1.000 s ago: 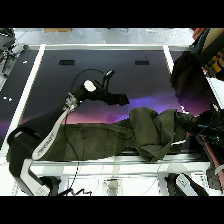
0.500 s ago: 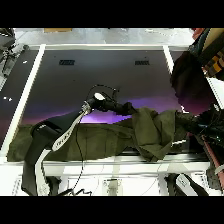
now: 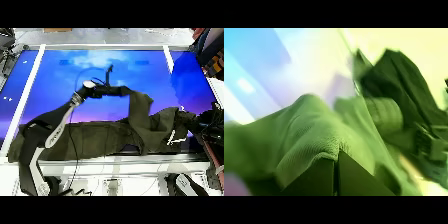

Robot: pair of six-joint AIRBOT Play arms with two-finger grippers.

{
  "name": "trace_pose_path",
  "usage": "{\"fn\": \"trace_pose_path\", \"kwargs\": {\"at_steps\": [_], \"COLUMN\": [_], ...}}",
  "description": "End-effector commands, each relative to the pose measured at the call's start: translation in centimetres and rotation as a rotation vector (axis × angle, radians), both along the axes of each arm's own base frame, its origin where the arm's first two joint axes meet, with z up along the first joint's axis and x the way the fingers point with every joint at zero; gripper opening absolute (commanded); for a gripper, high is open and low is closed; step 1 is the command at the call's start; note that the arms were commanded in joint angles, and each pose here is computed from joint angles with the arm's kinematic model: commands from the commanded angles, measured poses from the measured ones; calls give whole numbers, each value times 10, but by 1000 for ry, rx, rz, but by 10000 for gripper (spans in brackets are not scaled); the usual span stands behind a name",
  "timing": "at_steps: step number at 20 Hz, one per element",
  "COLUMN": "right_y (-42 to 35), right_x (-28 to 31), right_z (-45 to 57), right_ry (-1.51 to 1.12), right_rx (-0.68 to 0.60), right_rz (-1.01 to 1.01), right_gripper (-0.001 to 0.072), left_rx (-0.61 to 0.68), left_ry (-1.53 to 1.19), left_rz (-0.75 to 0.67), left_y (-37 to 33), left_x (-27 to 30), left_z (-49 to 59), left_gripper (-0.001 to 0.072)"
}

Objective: Fold the clothes and pants, and hang the long-sleeved shirts on hangers.

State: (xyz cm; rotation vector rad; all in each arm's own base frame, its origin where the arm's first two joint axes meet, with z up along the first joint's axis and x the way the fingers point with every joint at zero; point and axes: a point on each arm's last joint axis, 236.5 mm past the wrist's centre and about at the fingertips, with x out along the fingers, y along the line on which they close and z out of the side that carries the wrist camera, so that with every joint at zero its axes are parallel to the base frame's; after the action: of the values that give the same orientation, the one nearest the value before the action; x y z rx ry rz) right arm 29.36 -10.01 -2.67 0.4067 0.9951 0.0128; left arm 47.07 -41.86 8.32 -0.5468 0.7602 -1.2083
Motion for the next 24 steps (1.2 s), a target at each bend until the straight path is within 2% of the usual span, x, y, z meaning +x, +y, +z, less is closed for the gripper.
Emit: {"fn": "trace_pose_path", "kwargs": {"at_steps": [1, 3, 5, 7, 9, 12, 14, 18, 22, 24], "right_y": [-3, -4, -3, 5, 13, 19, 18, 8, -5, 2], "right_x": [6, 8, 7, 11, 20, 36, 52, 94, 129, 142], "right_z": [18, 24, 25, 30, 40, 58, 69, 75, 66, 42], "right_ry": [-36, -52, -52, -73, -122, -215, -286, -374, -422, -369], "right_rx": [-22, -36, -29, 12, 66, 112, 104, -20, -115, -95], "right_rz": [5, 5, 5, 1, -11, -20, -39, -154, -257, -231], "right_gripper": [37, 37, 37, 37, 37, 37, 36, 35, 35, 35], "left_rx": [93, 148, 254, 429, 621, 847, 969, 1159, 1319, 1355], "left_ry": [-298, -453, -600, -698, -719, -618, -479, -247, -259, -280], "left_rz": [127, 243, 312, 367, 479, 631, 578, 423, 325, 251], "left_y": [59, 100, 136, 171, 218, 281, 299, 319, 337, 336], "left_x": [41, 53, 52, 49, 51, 52, 39, 22, 43, 52], "left_z": [80, 135, 173, 189, 198, 187, 147, 65, 15, -9], "left_gripper": [25, 25, 25, 25, 26, 27, 27, 27, 27, 27]}}
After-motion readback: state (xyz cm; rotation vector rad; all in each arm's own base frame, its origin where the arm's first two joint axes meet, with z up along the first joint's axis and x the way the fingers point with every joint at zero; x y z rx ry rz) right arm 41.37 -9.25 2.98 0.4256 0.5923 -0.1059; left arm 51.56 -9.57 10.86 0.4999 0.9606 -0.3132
